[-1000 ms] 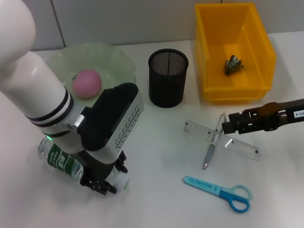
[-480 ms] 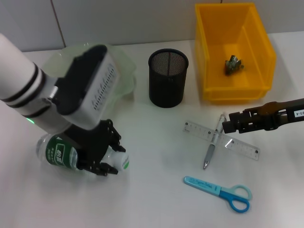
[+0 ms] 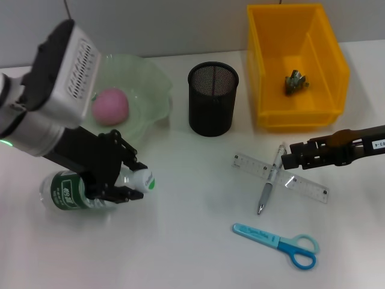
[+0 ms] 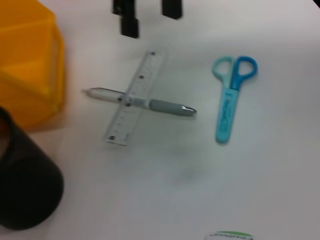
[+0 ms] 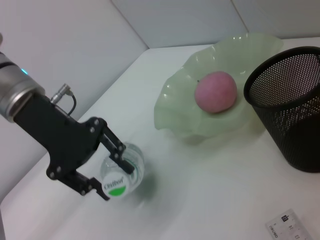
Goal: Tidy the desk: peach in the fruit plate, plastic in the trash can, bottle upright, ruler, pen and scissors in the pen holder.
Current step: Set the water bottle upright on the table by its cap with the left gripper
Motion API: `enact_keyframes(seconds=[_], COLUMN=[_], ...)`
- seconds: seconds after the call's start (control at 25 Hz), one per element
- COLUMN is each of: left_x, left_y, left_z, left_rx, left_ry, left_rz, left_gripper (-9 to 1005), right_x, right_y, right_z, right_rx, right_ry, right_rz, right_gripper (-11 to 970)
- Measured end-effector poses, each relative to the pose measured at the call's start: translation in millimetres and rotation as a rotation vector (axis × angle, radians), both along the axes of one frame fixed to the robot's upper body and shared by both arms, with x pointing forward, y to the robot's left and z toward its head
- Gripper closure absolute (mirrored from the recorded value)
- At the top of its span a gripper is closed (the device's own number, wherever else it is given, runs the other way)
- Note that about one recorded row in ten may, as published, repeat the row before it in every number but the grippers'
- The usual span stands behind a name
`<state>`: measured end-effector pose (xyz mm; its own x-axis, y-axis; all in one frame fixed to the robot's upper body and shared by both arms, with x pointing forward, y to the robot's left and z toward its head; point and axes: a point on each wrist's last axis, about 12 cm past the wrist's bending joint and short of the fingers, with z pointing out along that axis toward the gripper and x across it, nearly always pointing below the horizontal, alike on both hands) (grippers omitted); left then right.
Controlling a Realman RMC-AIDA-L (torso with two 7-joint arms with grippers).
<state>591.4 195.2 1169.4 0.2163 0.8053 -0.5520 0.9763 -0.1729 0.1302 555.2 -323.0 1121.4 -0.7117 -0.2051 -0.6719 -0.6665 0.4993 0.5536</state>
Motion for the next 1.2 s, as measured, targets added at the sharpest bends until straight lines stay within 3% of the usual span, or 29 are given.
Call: enact_keyframes(seconds=[0.4, 1.2], left_x=[-0.3, -0.5], left_y=[31.4, 75.8], left_z=[7.8, 20.2], left_rx=[-0.112, -0.233], left_ry=[0.035, 0.037], left_rz=[0.126, 0.272], left_gripper=[557, 559], right_x=[-1.3, -4.8], right_y=[0.6, -0.1], right_z=[-2.8, -6.9], right_rx=[0.002, 0.007], right_ry=[0.006, 0.021], right_rz=[-0.005, -0.01], right_gripper=[238, 238])
